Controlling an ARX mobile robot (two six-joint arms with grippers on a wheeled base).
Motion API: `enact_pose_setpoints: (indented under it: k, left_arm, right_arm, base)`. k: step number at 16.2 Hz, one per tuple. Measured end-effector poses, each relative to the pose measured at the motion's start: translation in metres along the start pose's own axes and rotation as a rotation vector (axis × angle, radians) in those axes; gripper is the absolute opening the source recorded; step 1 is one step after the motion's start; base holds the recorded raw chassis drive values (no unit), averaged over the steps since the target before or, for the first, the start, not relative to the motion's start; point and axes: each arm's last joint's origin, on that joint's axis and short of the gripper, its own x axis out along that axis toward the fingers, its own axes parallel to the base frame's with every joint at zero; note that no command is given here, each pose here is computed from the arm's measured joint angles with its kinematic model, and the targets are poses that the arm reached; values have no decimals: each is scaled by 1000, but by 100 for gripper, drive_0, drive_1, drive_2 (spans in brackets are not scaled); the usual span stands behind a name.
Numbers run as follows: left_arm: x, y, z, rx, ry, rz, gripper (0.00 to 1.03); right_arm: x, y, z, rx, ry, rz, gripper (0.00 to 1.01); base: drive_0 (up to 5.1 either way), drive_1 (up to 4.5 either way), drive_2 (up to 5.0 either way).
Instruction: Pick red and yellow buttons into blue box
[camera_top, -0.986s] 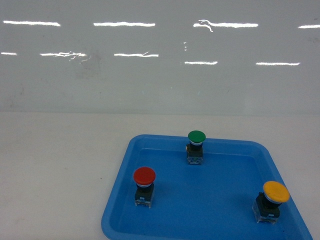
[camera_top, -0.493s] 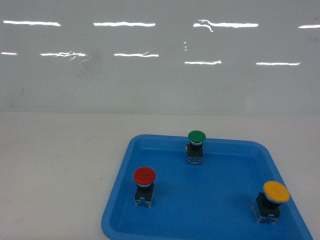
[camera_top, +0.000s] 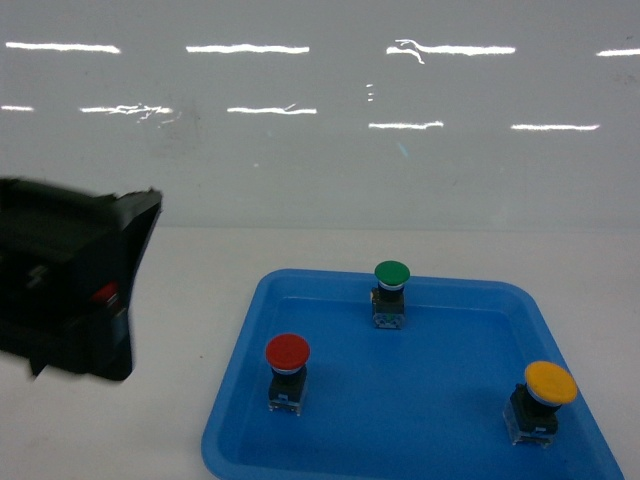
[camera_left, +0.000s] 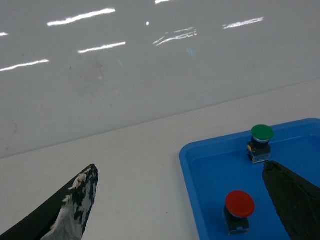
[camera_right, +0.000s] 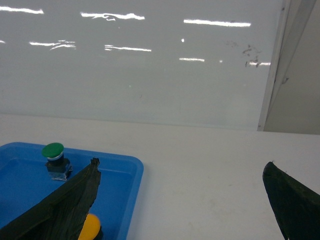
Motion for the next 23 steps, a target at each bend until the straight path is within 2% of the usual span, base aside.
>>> enact_pose_setpoints:
  k: [1,2,3,4,5,6,7,10,17,18,19,23]
  left_arm:
    - [14,-4,5,23,20,4,98]
    - [24,-4,8,35,26,15,98]
    - [29,-4,11,44,25,32,98]
    - [32,4,15,34,-11,112,98]
    - [35,17,14,26,0,183,98]
    - [37,27,10,16,13,231,98]
    - [37,29,7,9,22,240,98]
    - [37,29,6,8,23,234,98]
    - [37,28,6,8,23,230,98]
    - [37,28,6,8,23,230,98]
    - [37,28,6,8,23,230,98]
    - [37,28,6,8,23,229,98]
  right_arm:
    - [21,1,1,13,79,47,98]
    - [34,6,-3,11,134,90,98]
    - [43,16,-9,8,215,171,98]
    - [48,28,-9,-8,234,241,98]
    - [51,39,-4,-11,235,320,98]
    - [56,46,-6,-49,227,314,98]
    - [58,48,-13,-71,258,285,98]
    - [58,47,-15,-89,264,270,98]
    - [60,51,-18,-96,266,276,98]
    - [67,58,-33,-122,304,302,98]
    - [80,70,-56,-177,384,339,98]
    - [105,79,-73,-241,445,344,98]
  base:
    - [0,0,0]
    - [0,0,0]
    - [0,0,0]
    - [0,0,0]
    - [0,0,0]
    - [0,0,0]
    - [0,0,0]
    - [0,0,0]
    - [0,0,0]
    - [0,0,0]
    - [0,0,0]
    - [0,0,0]
